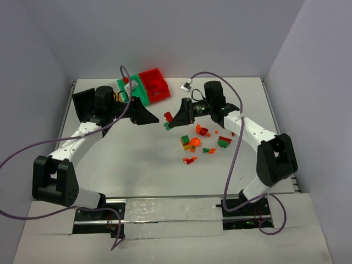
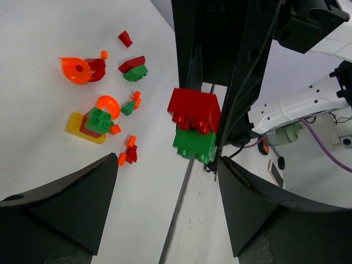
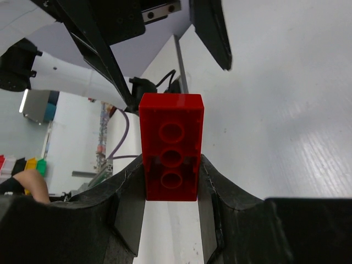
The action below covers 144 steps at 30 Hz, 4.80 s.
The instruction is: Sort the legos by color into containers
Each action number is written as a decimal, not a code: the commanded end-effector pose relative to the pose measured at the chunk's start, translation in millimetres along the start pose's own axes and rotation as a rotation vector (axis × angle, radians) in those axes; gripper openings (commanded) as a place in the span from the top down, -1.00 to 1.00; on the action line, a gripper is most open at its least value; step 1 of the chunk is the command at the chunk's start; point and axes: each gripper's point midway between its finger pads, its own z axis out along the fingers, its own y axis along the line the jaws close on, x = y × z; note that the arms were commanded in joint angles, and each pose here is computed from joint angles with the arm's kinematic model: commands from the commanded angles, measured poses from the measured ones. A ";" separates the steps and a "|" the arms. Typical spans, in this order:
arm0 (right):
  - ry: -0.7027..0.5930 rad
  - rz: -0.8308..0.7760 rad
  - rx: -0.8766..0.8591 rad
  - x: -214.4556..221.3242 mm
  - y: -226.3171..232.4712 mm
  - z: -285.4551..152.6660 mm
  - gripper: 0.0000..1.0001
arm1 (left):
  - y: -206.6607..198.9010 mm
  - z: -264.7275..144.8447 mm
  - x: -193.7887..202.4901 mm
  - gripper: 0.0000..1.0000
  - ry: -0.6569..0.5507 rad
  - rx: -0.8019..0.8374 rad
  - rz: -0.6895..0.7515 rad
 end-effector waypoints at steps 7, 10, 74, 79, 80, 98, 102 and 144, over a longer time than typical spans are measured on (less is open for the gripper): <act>0.004 -0.095 -0.086 -5.4 36.2 2.0 1.00 | -44.1 13.8 9.7 -0.59 0.055 0.151 0.062; 0.004 -0.098 -0.086 -5.5 36.0 2.2 1.00 | -48.8 15.7 15.2 -0.54 0.075 0.174 0.066; 0.036 -0.050 -0.010 0.3 17.6 -0.8 -0.51 | -44.4 11.7 45.5 1.00 0.158 0.185 0.062; 0.042 -0.053 -0.017 -0.2 18.1 0.7 -0.43 | -44.1 11.8 44.7 1.00 0.157 0.182 0.054; 0.042 -0.053 -0.020 -0.5 17.8 1.1 -0.36 | -44.2 12.1 44.7 1.00 0.157 0.181 0.051; 0.045 -0.072 -0.032 -0.1 19.7 2.9 0.69 | -34.1 13.3 50.5 1.00 0.174 0.157 0.051; 0.008 -0.073 -0.015 -9.0 16.7 -7.7 0.91 | -12.6 4.7 65.7 1.00 0.207 0.108 0.024; -0.104 -0.185 0.372 -33.9 -35.0 -44.9 1.00 | 266.0 -66.8 -188.3 -0.80 -0.146 -1.032 0.351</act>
